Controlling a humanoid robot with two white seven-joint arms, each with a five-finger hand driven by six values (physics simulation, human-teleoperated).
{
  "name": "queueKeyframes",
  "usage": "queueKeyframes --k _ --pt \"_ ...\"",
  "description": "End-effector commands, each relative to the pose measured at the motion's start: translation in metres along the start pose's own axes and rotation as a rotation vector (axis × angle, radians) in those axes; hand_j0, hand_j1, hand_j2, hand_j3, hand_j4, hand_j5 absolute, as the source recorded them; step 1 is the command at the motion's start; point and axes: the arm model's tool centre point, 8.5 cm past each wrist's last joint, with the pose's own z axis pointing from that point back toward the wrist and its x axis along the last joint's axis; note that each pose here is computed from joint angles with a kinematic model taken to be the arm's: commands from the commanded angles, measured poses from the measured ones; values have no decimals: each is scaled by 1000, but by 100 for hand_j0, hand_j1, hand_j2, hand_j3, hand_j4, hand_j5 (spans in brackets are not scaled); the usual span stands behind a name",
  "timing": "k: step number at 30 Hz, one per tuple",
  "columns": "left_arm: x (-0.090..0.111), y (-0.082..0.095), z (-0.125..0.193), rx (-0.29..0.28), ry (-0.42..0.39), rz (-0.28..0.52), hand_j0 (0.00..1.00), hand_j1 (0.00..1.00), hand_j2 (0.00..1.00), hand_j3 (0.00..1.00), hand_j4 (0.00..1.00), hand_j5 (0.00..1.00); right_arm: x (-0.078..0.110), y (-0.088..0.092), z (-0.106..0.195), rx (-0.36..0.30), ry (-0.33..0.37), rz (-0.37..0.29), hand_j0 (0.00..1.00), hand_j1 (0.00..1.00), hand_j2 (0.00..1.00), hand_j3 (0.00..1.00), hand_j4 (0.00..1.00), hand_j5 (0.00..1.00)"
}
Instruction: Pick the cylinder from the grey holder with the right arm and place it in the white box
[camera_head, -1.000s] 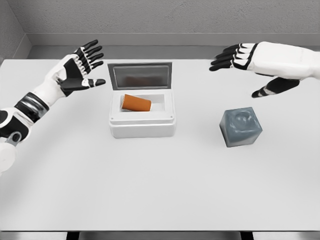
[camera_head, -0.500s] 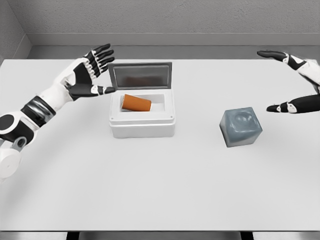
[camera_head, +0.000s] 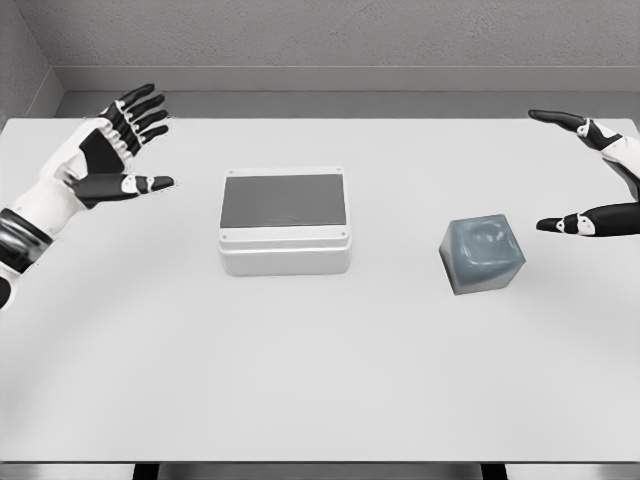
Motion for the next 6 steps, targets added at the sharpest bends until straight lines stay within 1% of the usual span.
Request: queueKeyframes --k 1,3,4,6 --pt "22 23 9 52 -57 -49 100 100 100 100 100 100 0 -1 0 -5 -1 -6 100 100 100 100 100 100" --pt "26 25 12 55 -97 -64 100 100 100 100 100 100 0 -1 0 -5 -1 -6 100 100 100 100 100 100" --pt "21 28 16 69 -86 -60 100 100 100 100 100 100 0 -1 0 -5 -1 -6 100 100 100 100 100 100" --pt "21 32 21 77 -75 -71 100 100 100 100 100 100 0 -1 0 -5 -1 -6 100 100 100 100 100 100"
